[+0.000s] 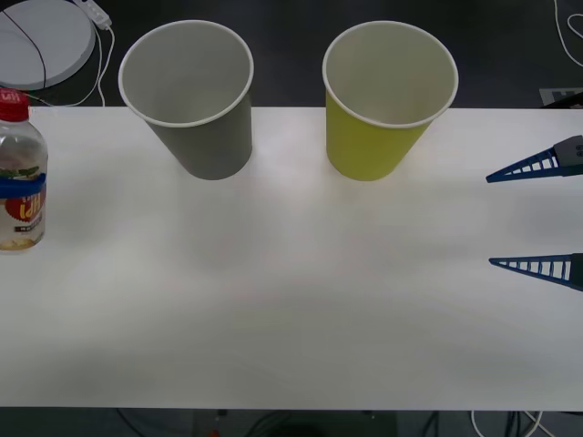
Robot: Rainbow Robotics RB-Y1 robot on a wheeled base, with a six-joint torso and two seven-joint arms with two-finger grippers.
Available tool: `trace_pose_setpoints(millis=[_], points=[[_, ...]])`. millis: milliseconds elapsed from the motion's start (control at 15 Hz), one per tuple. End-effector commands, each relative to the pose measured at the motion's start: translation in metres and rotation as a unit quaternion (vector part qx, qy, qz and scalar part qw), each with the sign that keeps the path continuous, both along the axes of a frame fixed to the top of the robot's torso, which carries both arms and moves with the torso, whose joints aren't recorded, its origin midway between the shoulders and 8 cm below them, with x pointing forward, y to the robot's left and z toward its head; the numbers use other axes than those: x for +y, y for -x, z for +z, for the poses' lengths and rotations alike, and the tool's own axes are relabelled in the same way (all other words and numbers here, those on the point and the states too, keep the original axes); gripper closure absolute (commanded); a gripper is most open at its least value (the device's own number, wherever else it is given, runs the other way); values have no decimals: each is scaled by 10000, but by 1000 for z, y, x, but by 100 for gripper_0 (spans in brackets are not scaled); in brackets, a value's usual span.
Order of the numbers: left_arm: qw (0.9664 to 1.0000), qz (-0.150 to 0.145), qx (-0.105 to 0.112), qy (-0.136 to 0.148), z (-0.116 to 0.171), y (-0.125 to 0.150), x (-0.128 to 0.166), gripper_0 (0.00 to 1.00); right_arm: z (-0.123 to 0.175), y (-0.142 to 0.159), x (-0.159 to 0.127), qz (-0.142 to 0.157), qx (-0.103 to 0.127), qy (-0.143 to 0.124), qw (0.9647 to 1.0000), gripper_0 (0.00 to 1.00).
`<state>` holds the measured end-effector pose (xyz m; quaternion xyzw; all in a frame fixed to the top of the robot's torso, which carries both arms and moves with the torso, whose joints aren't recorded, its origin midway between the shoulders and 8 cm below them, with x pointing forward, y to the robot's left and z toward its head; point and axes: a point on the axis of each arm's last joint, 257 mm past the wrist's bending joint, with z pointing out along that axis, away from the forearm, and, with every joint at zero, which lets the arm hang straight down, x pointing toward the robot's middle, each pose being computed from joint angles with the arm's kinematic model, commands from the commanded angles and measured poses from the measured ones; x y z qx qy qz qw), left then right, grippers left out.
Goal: Put the can into the green bin and the plastic bottle into the gray bin
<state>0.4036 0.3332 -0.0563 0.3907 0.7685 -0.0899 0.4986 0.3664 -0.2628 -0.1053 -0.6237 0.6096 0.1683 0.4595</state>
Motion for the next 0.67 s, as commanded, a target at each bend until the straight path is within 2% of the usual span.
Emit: trace_pose_setpoints(millis=[67, 400, 667], points=[[9997, -100, 141, -167, 12, -6, 11, 100, 0, 0, 0, 0, 0, 0, 10000, 0], [9974, -210, 419, -554, 35, -14, 28, 100, 0, 0, 0, 0, 0, 0, 10000, 0], [9961, -302, 519, -653, 44, -27, 24, 100, 0, 0, 0, 0, 0, 0, 10000, 0]])
